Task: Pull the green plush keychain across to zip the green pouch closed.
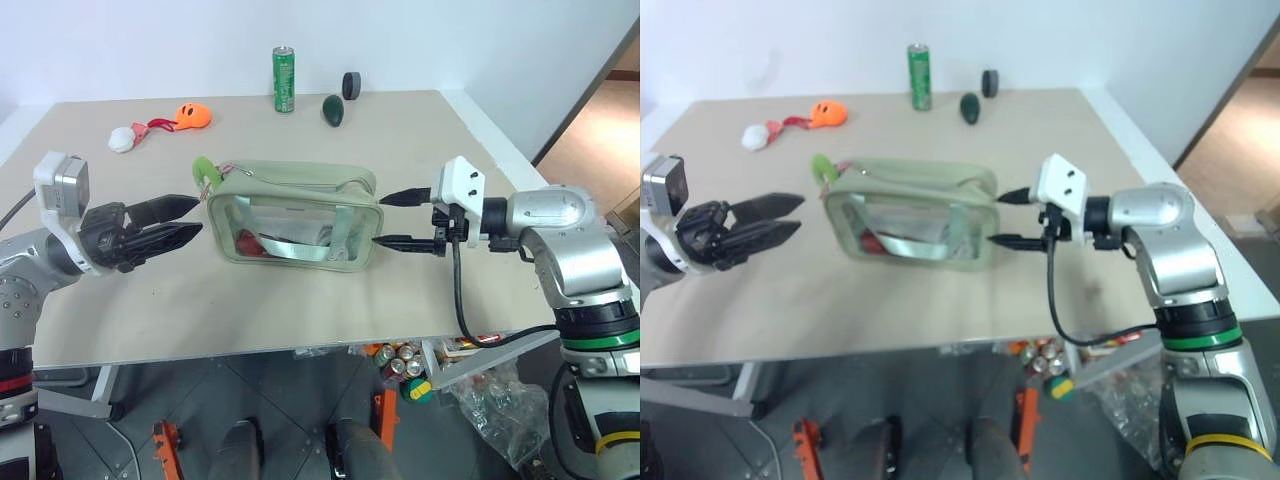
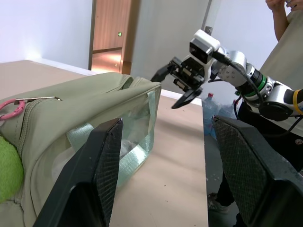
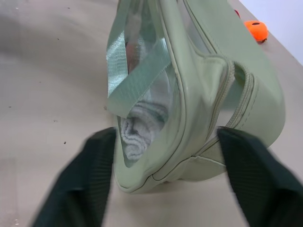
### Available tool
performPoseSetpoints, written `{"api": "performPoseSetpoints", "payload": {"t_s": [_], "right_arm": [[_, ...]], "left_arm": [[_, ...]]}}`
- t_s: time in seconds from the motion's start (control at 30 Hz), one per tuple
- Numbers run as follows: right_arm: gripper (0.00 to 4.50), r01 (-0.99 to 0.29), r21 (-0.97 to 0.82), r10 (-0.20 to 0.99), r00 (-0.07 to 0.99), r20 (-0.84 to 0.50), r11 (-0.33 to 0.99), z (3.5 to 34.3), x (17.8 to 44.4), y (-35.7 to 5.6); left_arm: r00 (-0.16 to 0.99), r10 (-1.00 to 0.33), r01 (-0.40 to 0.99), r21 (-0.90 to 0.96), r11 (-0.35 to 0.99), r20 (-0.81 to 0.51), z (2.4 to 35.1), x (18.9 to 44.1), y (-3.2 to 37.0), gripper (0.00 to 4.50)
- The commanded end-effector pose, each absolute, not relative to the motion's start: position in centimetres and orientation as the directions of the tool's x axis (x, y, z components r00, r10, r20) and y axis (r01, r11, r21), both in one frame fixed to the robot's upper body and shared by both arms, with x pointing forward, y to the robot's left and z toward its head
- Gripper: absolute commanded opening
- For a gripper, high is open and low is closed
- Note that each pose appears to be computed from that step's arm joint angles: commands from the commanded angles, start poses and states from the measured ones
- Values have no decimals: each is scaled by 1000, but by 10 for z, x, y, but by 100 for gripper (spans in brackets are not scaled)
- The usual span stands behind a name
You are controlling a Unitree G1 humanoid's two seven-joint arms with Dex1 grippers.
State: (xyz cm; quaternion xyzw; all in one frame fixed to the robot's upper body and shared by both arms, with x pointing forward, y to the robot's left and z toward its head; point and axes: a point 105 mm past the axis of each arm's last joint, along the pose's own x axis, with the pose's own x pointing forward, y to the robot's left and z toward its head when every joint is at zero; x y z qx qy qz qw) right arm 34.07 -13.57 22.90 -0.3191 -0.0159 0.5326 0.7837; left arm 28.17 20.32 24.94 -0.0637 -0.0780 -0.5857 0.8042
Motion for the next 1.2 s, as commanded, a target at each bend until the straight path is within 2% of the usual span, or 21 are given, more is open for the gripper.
{"api": "performPoseSetpoints", "payload": {"t_s": [0.03,0.2,0.4,0.47,0.57,0.63,0.7,0.83,1.0,1.2], "right_arm": [[176,-795,-561,849,447,-282,232,239,344,-132],[3,-795,-560,849,448,-281,234,237,346,-131],[3,-792,-564,848,450,-280,234,235,346,-130],[3,-786,-572,844,457,-281,235,235,346,-131],[3,-782,-576,837,466,-287,238,233,346,-133],[3,-782,-576,834,469,-290,239,232,345,-133],[3,-781,-578,833,471,-292,239,232,345,-132],[3,-778,-580,830,476,-290,243,231,345,-132],[3,-775,-581,828,481,-288,248,230,343,-132],[3,-770,-583,824,492,-281,261,230,341,-133]], "left_arm": [[278,-936,955,37,293,217,258,276,201,311],[255,-939,961,44,272,230,261,276,196,311],[255,-937,961,45,273,240,261,279,194,311],[301,-914,945,46,325,273,264,286,202,311],[486,-810,855,14,519,328,268,319,227,311],[650,-698,738,-30,674,299,260,349,248,311],[740,-614,653,-78,753,275,253,368,261,311],[752,-597,645,-128,753,279,249,379,264,311],[762,-610,644,-157,749,218,232,389,257,311],[730,-659,684,-168,710,182,221,393,242,311]]}}
